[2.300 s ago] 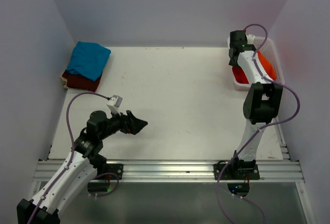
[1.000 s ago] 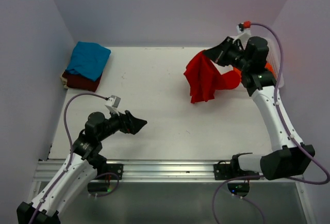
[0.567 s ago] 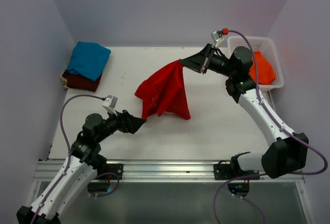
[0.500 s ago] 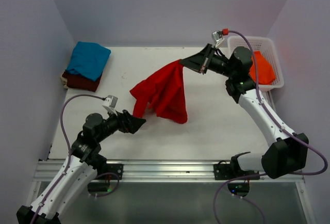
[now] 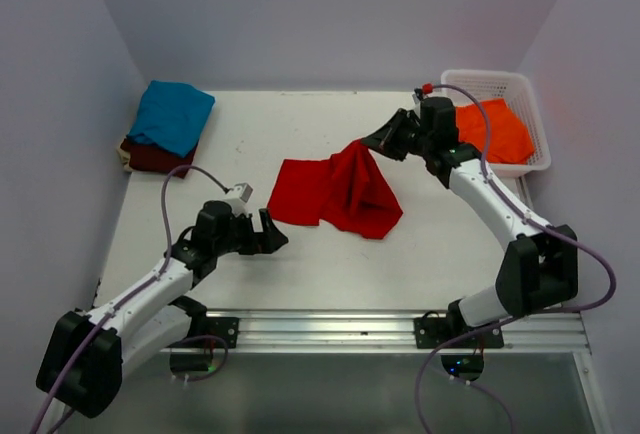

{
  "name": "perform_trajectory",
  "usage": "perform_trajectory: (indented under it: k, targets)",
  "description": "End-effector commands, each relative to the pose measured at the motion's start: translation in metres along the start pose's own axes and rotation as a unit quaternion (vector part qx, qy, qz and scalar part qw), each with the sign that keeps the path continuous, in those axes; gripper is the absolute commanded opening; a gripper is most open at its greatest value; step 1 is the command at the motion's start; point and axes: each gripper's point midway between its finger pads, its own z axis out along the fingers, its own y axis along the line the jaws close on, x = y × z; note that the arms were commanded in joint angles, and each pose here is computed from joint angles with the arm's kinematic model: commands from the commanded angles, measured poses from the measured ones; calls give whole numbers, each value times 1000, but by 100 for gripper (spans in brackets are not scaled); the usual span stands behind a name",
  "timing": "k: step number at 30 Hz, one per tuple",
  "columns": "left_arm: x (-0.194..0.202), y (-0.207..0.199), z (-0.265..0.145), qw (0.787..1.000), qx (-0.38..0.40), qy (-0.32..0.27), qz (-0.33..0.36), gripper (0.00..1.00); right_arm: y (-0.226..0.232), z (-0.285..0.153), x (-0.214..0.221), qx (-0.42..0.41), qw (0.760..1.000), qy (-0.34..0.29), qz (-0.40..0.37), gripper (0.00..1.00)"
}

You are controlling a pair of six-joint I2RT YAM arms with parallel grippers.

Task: Fold and stack the t-shirts
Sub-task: Move the tshirt to the center of the board, then flatten out the tshirt

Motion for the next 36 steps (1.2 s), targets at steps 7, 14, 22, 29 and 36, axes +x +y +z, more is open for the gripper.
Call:
perform_trajectory:
  k: [7, 14, 22, 29, 36]
  targets:
    - [-55, -12, 29, 997, 9, -70, 36, 100, -52, 33, 0, 74, 997, 2, -26, 0]
    - [-87, 16, 41, 989, -87, -117, 34, 100, -54, 38, 17, 44, 998, 35, -32, 0]
    - [-102, 50, 58, 974, -179, -120, 70, 78, -61, 37, 32, 32, 997, 58, -39, 0]
    - [-95, 61, 75, 973, -196, -87, 86, 50, -60, 36, 36, 26, 996, 67, -47, 0]
    - [-86, 65, 85, 970, -216, -57, 100, 53, -63, 40, 39, 24, 996, 73, -45, 0]
